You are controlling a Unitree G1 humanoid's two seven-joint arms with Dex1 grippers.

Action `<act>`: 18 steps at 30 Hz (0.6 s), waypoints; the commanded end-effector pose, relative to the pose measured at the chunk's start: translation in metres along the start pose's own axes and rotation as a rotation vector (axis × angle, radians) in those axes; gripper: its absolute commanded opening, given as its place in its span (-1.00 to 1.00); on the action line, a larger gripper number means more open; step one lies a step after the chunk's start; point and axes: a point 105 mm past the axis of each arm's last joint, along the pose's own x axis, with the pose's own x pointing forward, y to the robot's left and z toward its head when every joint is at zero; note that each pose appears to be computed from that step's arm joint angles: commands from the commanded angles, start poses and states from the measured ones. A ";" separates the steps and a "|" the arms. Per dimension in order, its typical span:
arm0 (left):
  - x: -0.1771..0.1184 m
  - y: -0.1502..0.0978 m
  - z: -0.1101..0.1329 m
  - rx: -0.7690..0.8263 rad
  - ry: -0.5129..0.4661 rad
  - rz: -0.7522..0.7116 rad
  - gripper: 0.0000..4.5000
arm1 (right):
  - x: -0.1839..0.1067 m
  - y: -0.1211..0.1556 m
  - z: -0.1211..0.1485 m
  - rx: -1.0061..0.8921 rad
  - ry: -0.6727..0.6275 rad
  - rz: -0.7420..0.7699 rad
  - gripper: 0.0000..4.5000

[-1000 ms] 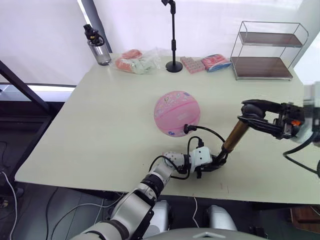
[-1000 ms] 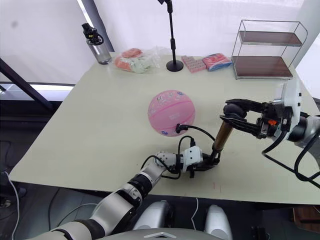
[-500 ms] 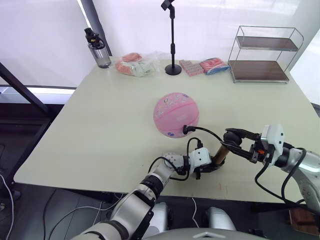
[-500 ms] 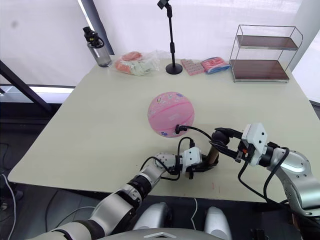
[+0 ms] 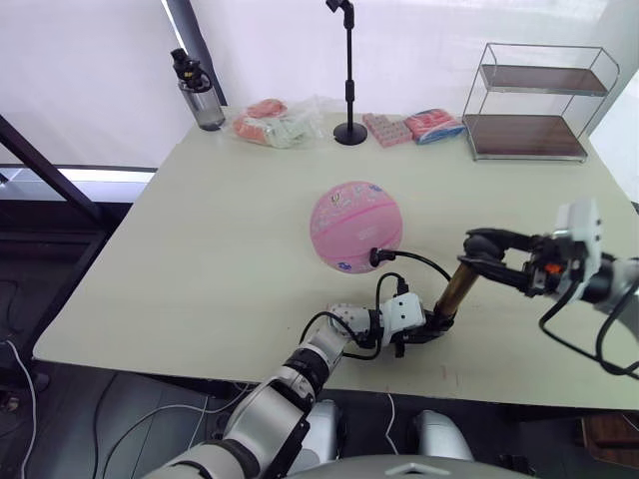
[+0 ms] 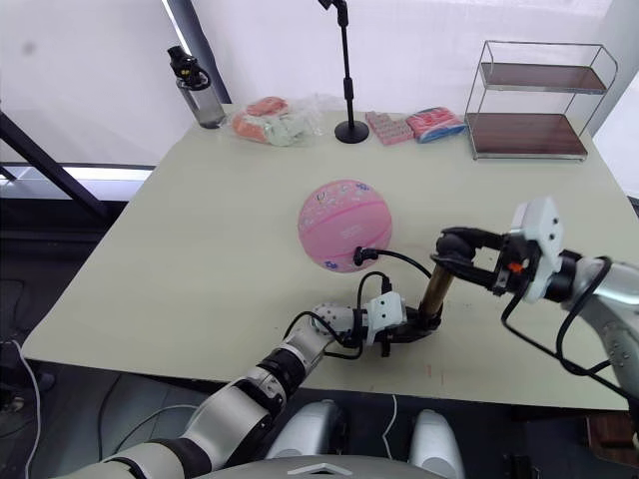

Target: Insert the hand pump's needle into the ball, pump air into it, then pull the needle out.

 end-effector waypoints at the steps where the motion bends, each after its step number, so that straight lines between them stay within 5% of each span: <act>1: -0.007 -0.036 -0.048 -0.105 0.160 -0.089 -0.50 | -0.015 -0.004 0.055 -0.102 -0.097 0.002 -0.24; 10: -0.007 -0.037 -0.049 -0.107 0.158 -0.088 -0.50 | -0.021 -0.006 0.097 -0.137 -0.122 0.008 -0.24; 18: -0.008 -0.037 -0.049 -0.108 0.158 -0.084 -0.50 | -0.013 -0.004 0.076 -0.128 -0.135 -0.017 -0.24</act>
